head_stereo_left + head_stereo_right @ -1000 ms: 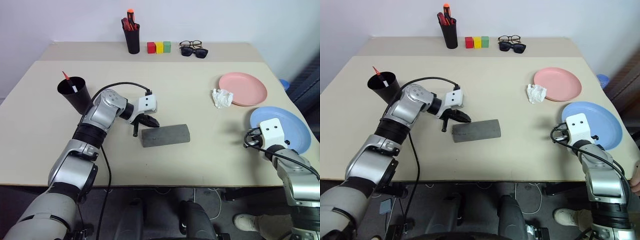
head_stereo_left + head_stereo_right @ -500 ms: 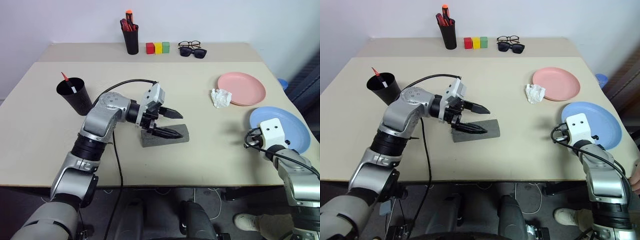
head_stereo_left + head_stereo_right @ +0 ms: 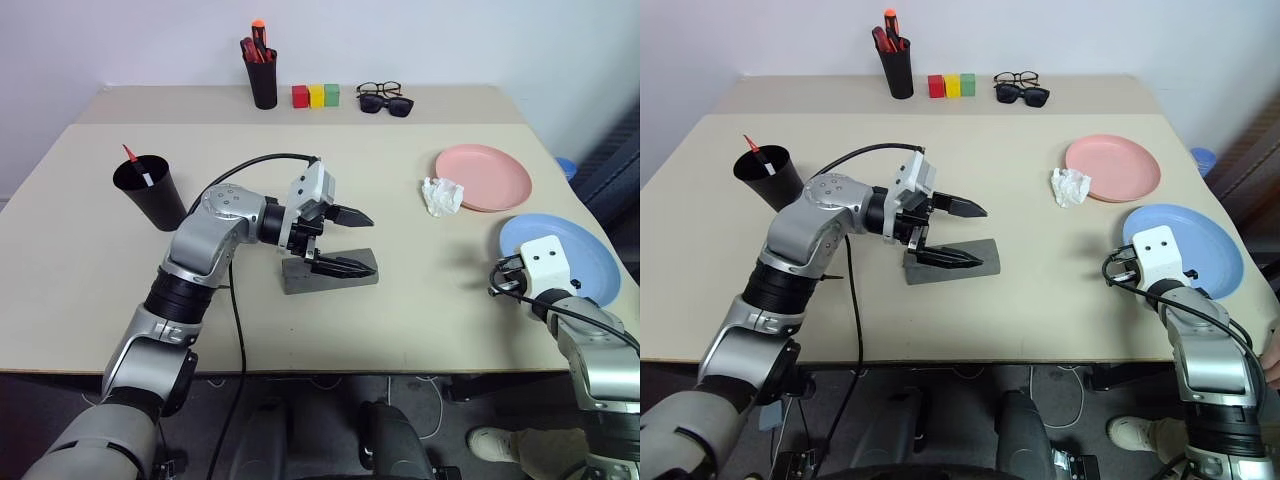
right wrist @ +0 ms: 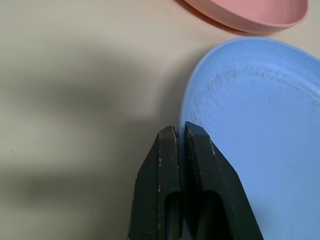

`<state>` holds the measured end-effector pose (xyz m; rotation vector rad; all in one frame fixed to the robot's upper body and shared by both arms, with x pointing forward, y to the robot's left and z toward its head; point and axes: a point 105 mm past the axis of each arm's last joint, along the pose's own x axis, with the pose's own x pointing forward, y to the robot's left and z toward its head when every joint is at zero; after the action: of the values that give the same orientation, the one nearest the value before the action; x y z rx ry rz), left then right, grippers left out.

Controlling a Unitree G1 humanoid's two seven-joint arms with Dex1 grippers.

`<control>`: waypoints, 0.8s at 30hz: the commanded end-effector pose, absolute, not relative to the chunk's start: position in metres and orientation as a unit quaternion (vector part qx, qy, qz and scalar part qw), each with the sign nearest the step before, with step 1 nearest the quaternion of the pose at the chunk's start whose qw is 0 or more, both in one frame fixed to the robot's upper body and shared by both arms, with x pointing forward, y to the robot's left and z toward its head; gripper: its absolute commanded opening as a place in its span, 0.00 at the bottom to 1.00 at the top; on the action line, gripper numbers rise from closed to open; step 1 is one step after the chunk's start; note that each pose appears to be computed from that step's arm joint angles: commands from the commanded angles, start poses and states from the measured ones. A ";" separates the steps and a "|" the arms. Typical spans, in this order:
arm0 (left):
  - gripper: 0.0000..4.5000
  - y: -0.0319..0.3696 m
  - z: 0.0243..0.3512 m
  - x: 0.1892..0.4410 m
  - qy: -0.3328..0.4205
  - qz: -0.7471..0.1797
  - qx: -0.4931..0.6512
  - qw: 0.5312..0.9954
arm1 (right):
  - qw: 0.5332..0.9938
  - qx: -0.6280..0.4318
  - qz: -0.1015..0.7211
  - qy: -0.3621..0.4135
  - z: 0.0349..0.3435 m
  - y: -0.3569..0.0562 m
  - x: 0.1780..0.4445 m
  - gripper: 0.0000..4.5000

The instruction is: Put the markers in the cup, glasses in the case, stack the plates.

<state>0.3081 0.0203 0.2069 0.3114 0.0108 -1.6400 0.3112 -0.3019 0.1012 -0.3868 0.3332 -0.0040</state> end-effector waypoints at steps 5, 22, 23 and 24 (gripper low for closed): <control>0.99 0.015 0.215 0.307 -0.022 -0.728 0.149 0.668 | 0.967 -0.211 -0.024 0.139 0.123 -0.311 0.310 0.00; 0.99 0.021 0.216 0.314 -0.031 -0.696 0.145 0.702 | 0.957 -0.289 0.032 0.009 0.230 -0.283 0.406 0.00; 0.99 0.022 0.216 0.314 -0.032 -0.691 0.143 0.708 | 0.954 -0.296 0.039 0.005 0.231 -0.280 0.415 0.00; 0.99 0.023 0.216 0.315 -0.033 -0.686 0.143 0.713 | 0.954 -0.296 0.047 0.001 0.231 -0.275 0.424 0.00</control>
<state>0.3178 0.0226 0.2058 0.3061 -0.0184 -1.5320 0.4176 -0.2792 0.2205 -0.5646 0.0546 0.0819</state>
